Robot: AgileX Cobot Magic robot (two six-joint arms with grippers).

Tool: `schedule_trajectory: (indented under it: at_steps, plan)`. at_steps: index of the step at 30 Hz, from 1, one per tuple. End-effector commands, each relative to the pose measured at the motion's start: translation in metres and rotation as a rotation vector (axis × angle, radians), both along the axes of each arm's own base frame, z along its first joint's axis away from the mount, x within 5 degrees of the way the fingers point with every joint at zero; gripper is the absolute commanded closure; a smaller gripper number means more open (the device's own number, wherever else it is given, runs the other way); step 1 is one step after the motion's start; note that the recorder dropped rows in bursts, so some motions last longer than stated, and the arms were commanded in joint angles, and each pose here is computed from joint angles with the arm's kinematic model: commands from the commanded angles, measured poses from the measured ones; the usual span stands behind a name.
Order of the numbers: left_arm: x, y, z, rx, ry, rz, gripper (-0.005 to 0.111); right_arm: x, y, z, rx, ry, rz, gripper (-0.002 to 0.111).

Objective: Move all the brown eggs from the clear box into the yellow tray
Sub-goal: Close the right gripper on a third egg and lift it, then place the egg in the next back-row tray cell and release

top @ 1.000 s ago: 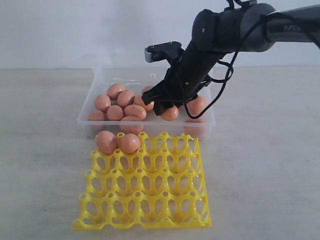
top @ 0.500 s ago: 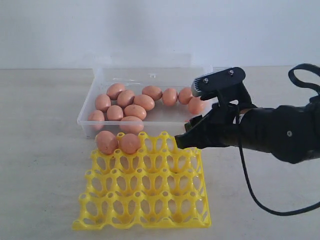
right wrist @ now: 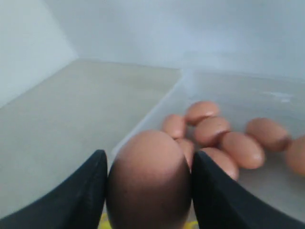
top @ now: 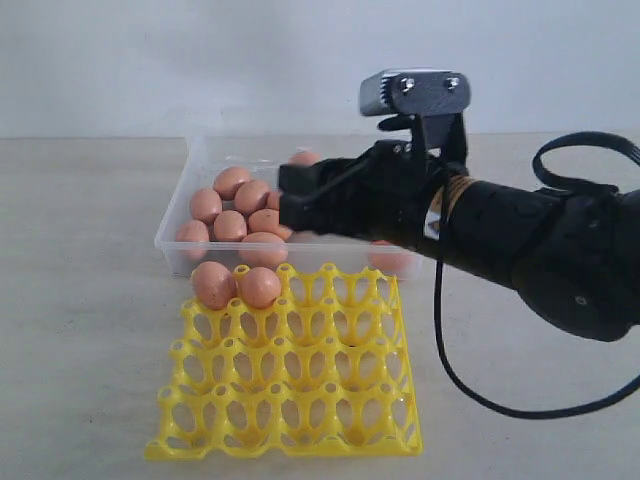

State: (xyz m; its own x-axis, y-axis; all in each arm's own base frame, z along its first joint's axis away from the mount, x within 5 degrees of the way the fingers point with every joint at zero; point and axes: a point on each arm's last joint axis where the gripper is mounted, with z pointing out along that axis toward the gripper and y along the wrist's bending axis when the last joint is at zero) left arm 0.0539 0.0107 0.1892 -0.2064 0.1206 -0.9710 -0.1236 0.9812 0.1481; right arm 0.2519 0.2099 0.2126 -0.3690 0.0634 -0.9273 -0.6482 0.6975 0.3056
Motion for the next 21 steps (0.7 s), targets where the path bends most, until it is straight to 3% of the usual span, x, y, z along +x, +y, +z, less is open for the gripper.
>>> schedule_trajectory:
  at_steps: [1, 5, 9, 12, 16, 21]
  plan:
    - [0.0, 0.0, -0.001, -0.004, -0.001, 0.002, 0.085, -0.003, 0.006, -0.021, -0.053, 0.041, 0.169, 0.109]
    - [0.0, 0.0, -0.001, -0.004, -0.001, 0.002, 0.085, 0.02, -0.012, -0.036, 0.147, 0.113, 0.138, 0.109]
    - [0.0, 0.0, -0.001, -0.004, -0.001, 0.002, 0.085, 0.033, -0.025, -0.049, 0.307, 0.211, 0.282, 0.109]
    - [0.0, 0.0, -0.001, -0.004, -0.001, 0.002, 0.085, 0.028, -0.02, -0.06, 0.198, 0.231, 0.362, 0.109]
    - [0.0, 0.0, -0.001, -0.004, -0.001, 0.002, 0.085, 0.052, -0.025, -0.067, 0.011, 0.191, 0.189, 0.109]
    - [0.0, 0.0, -0.001, -0.004, -0.001, 0.002, 0.085, 0.069, -0.008, -0.062, 0.007, 0.174, 0.197, 0.109]
